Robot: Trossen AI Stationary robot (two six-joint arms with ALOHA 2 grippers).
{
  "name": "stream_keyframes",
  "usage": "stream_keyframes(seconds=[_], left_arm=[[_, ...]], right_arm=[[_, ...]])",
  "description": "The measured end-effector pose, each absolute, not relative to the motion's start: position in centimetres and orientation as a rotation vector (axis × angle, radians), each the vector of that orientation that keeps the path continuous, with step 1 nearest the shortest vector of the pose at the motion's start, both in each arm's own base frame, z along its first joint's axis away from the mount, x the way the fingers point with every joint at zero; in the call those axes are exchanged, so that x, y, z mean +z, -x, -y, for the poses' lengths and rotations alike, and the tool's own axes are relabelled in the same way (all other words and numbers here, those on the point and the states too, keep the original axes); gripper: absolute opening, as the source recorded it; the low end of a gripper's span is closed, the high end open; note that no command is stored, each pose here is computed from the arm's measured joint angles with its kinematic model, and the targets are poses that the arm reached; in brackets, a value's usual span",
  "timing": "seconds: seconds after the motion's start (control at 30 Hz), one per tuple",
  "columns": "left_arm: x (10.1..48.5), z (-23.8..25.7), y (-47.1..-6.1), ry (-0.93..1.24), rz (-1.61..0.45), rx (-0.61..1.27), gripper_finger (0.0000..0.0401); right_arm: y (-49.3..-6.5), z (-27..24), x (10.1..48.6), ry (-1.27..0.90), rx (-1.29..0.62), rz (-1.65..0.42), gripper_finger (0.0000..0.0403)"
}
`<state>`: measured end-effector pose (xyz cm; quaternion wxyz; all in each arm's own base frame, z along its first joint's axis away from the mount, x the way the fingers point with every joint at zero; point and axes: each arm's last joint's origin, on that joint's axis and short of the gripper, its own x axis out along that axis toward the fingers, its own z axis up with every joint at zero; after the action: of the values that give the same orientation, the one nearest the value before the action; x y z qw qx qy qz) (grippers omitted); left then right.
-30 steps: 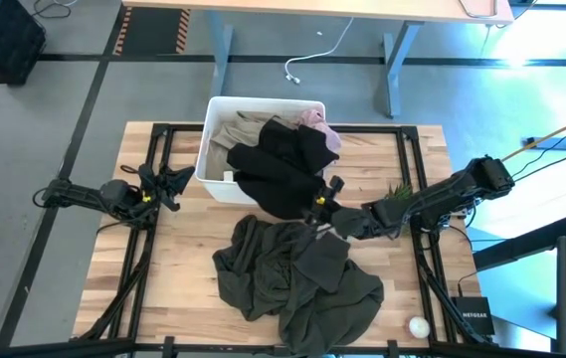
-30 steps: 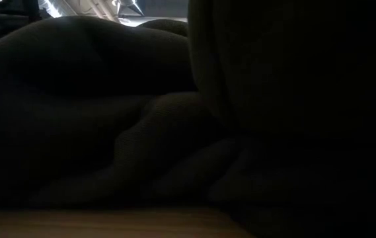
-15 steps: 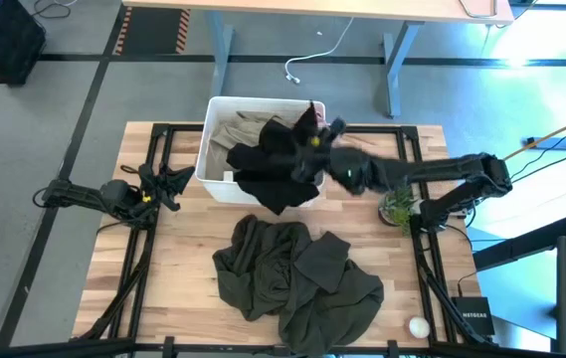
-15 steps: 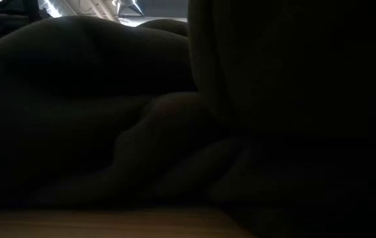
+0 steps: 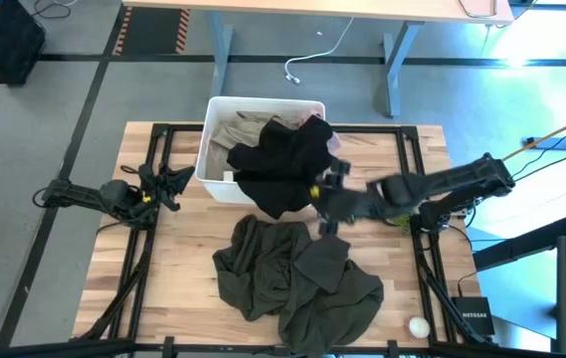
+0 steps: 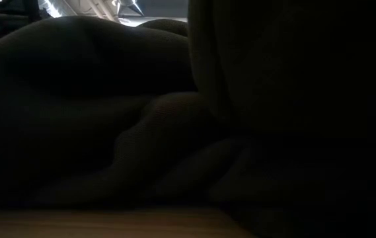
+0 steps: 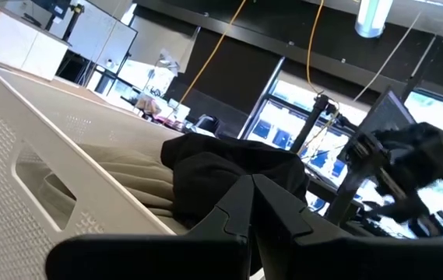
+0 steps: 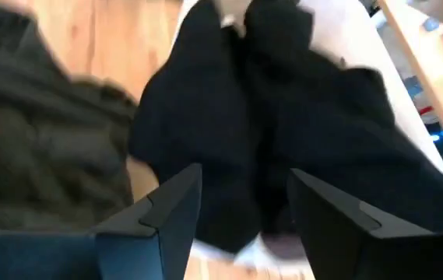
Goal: Sort clothes
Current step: Put the black shirt into the white bin
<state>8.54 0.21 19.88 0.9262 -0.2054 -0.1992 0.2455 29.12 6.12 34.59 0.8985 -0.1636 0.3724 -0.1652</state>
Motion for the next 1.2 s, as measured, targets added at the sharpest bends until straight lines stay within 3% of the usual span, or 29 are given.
stream_keyframes(seconds=[0.33,0.53,0.67,0.93,1.2], left_arm=[[19.8,-0.2,-8.6,0.423,0.401,0.503,0.0004],[19.8,-0.2,-8.6,0.401,0.396,0.507,0.0004],[19.8,-0.2,-8.6,0.402,0.396,0.507,0.0004],[19.8,-0.2,-8.6,0.411,0.398,0.506,0.0004],[19.8,-0.2,-8.6,0.403,0.396,0.507,0.0004]], right_arm=[[-28.1,-7.7,28.3,0.463,-0.401,-0.857,0.0206],[-28.4,-7.6,27.8,0.516,-0.447,-0.798,0.0199],[-28.9,-7.0,28.0,0.488,-0.458,-0.779,0.0155],[-29.3,-5.2,27.8,0.421,-0.438,-0.813,0.0016],[-29.9,-5.5,29.7,0.414,-0.413,-0.749,0.0007]])
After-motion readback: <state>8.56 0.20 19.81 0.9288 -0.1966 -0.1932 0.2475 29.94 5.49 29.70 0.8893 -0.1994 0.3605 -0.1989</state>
